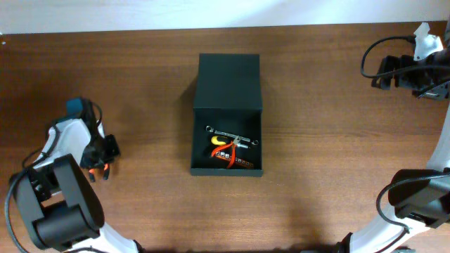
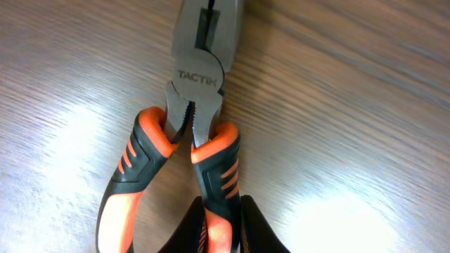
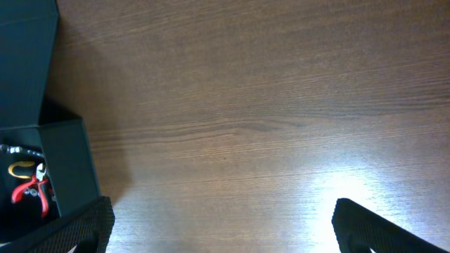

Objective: Pack container
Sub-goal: 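Carry the orange-black pliers into the box with the left gripper and release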

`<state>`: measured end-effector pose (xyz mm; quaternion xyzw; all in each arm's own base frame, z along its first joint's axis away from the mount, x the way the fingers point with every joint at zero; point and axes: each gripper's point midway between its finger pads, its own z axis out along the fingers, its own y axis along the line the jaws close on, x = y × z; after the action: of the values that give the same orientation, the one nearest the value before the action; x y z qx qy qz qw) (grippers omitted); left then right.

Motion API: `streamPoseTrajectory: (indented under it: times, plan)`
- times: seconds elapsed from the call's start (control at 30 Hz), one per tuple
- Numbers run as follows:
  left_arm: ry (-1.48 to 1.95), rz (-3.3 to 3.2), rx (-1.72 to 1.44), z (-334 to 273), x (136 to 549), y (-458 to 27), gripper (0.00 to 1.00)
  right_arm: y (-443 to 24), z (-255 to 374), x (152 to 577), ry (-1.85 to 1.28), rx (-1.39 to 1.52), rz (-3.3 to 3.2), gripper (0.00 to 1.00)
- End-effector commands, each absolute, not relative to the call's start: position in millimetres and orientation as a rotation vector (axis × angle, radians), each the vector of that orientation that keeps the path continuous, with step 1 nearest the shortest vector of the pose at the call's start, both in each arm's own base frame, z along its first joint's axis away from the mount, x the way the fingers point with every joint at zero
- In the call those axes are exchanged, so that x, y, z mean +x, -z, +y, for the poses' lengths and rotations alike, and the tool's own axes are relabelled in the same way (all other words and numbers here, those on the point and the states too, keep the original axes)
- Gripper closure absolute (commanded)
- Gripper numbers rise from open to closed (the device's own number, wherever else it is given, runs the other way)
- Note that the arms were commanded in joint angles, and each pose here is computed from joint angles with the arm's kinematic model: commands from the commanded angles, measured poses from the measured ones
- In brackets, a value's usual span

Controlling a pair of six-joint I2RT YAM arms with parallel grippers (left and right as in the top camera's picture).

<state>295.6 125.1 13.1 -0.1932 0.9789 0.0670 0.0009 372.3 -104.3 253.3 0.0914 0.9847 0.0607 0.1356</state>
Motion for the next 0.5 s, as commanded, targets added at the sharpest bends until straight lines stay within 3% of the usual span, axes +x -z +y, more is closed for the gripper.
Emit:
streamPoseTrajectory:
  times: [0.0, 0.23, 0.47]
  plan:
    - [-0.114, 2.885, -0.306, 94.2, 347.6, -91.5, 0.98, -264.1, -98.3, 368.0, -0.196, 0.265, 2.823, 0.01]
    - [0.091, 2.630, 0.544, -26.4, 370.8, -199.0, 0.98, -264.1, -98.3, 368.1, -0.196, 0.265, 2.823, 0.01]
    - [0.185, 2.308, 1.376, -150.1, 330.6, -219.4, 0.99, -264.1, -98.3, 368.0, -0.196, 0.265, 2.823, 0.01]
